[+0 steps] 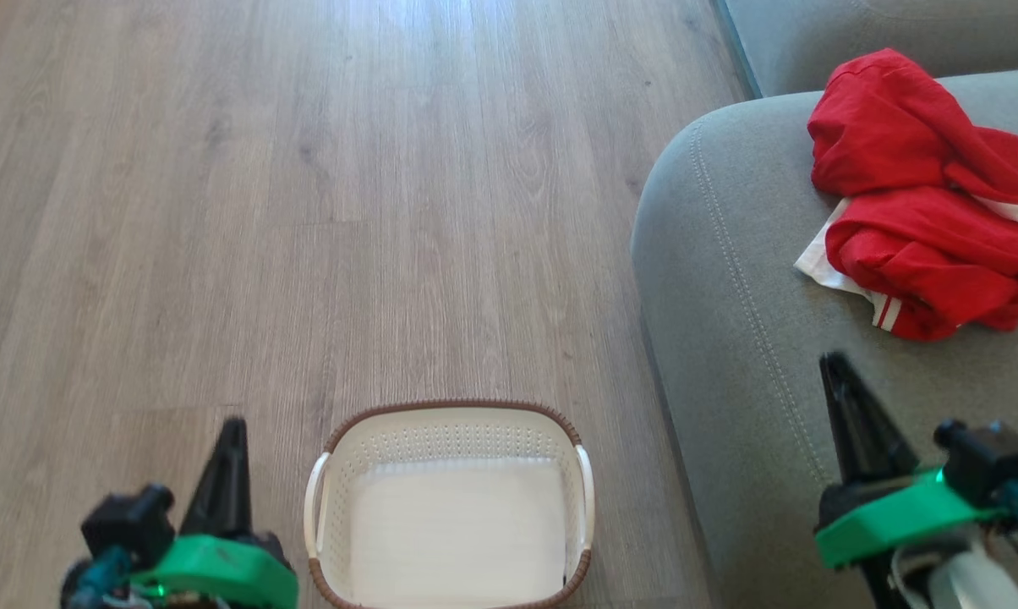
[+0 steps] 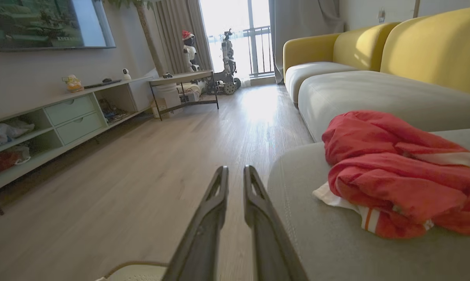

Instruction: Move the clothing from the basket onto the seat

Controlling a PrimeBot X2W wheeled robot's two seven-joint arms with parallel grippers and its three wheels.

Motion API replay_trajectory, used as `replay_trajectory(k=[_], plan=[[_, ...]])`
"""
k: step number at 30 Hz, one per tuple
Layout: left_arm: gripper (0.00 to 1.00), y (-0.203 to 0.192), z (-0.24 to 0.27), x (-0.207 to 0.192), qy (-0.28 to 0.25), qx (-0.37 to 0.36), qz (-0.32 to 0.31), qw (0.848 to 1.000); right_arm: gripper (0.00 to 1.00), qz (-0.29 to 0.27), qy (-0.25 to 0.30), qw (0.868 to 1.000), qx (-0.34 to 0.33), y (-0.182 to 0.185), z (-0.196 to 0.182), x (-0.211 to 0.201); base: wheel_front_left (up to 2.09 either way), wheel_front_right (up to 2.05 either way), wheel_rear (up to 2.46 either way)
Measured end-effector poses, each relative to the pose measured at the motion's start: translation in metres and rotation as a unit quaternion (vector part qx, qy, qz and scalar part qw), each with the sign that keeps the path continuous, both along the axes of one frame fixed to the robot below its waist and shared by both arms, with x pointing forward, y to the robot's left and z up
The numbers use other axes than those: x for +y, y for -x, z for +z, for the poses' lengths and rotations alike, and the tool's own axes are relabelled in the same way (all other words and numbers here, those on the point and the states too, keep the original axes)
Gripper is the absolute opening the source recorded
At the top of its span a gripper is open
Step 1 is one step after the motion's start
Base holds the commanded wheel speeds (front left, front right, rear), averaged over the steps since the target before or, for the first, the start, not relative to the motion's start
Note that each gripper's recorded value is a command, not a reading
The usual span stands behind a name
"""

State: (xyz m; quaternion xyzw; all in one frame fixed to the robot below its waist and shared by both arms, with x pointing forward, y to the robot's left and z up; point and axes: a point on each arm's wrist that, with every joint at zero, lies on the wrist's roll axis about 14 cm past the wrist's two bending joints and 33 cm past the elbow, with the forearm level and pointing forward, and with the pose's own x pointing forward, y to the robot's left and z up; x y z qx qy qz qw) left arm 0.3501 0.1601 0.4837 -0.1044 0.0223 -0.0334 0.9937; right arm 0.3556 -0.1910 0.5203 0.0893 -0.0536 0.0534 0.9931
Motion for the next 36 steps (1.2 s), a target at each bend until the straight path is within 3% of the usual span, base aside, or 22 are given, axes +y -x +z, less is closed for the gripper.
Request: replay_trajectory(k=[3, 17, 36], plan=[[0.00, 0.008, -0.015, -0.001, 0.012, 0.029, 0.004, 1.000, 0.00, -0.003, -0.011, 1.000, 0.027, 0.007, -0.016, -0.001, 0.00, 0.00, 0.00], [0.00, 0.007, -0.021, 0.006, 0.075, 0.053, 0.020, 0.996, 0.00, -0.014, -0.085, 0.995, 0.042, 0.004, -0.019, -0.003, 0.00, 0.00, 0.00], [0.00, 0.001, -0.026, 0.010, 0.173, 0.079, 0.038, 0.981, 0.00, -0.033, -0.185, 0.980, 0.066, 0.002, -0.028, -0.012, 0.00, 0.00, 0.00]])
